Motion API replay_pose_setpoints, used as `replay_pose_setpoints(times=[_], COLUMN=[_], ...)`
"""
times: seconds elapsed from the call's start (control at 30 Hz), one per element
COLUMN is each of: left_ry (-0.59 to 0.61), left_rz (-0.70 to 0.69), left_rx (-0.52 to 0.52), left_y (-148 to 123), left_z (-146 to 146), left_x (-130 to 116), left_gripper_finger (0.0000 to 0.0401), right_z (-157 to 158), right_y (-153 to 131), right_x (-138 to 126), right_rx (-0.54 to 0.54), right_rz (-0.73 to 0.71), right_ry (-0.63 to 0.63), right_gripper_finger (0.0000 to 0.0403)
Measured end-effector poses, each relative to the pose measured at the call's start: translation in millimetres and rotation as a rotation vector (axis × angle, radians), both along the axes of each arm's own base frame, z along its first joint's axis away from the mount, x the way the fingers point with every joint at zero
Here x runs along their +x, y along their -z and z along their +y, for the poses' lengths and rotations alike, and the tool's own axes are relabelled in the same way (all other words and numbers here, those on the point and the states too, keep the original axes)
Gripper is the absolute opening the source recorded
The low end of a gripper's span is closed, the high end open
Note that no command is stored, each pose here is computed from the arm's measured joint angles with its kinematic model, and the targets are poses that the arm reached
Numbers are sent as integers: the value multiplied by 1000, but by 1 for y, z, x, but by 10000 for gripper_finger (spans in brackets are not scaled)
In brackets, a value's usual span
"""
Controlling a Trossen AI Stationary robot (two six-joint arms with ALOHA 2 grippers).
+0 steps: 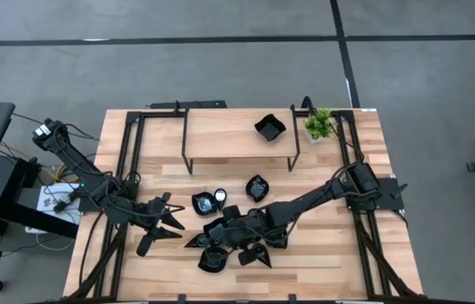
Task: Pick & Place Mini shaped plates
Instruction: Stack the black distorted square plate on the black distorted square plate on the shelf
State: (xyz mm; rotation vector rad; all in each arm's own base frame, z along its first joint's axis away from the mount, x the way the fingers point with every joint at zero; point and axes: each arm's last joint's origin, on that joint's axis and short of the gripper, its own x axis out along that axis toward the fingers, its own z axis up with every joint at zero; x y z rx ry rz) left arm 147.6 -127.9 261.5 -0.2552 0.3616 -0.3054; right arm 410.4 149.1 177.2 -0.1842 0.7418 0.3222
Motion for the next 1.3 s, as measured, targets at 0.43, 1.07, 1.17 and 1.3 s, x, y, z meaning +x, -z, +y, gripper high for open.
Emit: replay_pose_setpoints(times=[0.43, 1.07, 1.17, 1.3], left_ry=[1, 2, 2, 2], left_rz=[-4, -12, -12, -12], left_rx=[-5, -12, -12, -12], left_y=[-1, -1, -1, -1], left_z=[0, -1, -1, -1], left_x=[0, 0, 0, 0], left_gripper_finger=[113, 113, 113, 113], right_z=[0, 6, 4, 1], right_y=[17, 14, 14, 14], right_x=[9, 5, 5, 7], right_rx=[79, 42, 21, 6], right_rz=[-35, -36, -44, -49], right_ry=[65, 21, 14, 24], right_gripper_finger=[77, 77, 77, 77])
